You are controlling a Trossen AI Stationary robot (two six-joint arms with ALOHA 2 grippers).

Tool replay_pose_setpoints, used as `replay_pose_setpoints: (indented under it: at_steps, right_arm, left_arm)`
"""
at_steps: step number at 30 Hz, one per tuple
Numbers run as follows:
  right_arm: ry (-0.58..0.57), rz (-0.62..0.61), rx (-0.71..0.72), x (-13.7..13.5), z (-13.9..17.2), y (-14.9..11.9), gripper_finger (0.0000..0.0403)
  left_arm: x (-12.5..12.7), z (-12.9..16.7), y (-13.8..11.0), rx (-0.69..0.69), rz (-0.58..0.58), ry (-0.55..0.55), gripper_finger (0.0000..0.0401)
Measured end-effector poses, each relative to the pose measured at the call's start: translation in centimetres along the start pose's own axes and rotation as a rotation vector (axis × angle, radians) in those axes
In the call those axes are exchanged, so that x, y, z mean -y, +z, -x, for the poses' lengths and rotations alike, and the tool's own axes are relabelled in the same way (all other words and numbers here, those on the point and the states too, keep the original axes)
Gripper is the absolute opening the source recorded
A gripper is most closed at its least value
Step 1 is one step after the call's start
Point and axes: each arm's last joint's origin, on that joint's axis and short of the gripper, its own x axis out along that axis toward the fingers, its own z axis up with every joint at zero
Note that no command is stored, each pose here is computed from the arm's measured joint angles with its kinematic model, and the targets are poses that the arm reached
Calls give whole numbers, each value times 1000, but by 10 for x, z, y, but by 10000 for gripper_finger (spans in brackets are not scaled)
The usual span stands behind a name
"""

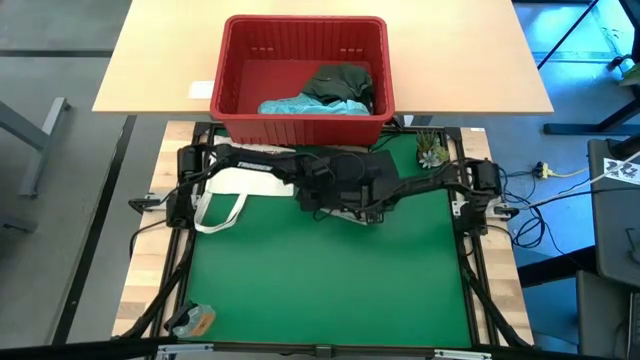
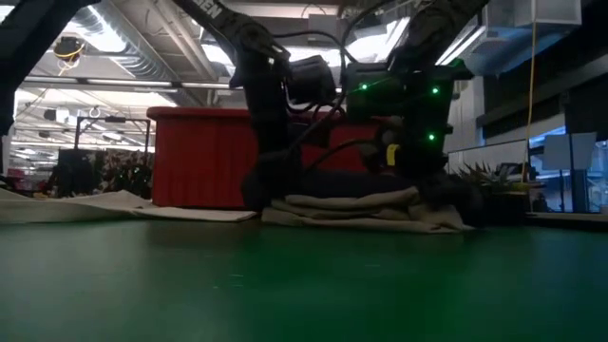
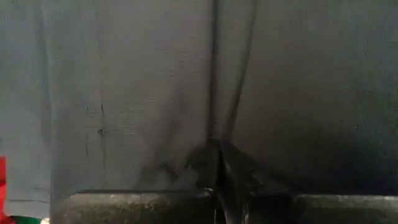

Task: Fold Laundry from Bin
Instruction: Stack the folded black shorts on top of the folded light brown shorts

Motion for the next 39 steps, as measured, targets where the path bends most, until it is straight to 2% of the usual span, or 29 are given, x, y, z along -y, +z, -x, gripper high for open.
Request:
replay_pose_setpoints:
  at_steps: [4,10,18,24,32,35,39]
  right_arm:
    - [30,-23,54,10,16,-6,12]
    - [22,-63,143,25,44,-17,12]
    - [12,-85,180,36,67,-34,12]
    - [0,-121,243,41,75,-35,12]
    - [26,-114,241,39,74,-34,13]
    - [28,-132,241,39,74,-34,27]
    - [30,-149,241,39,74,-34,84]
  left_arm:
    - [-4,9,0,23,-14,-41,0]
    - [-9,32,2,78,-25,-28,0]
    - [-14,55,-1,107,-41,-20,0]
    - [-24,64,-3,129,-27,-8,0]
    - [-27,65,-3,136,-20,-4,0]
    - [-26,65,-3,137,-21,-4,0]
    - [-27,65,-2,148,-19,-5,0]
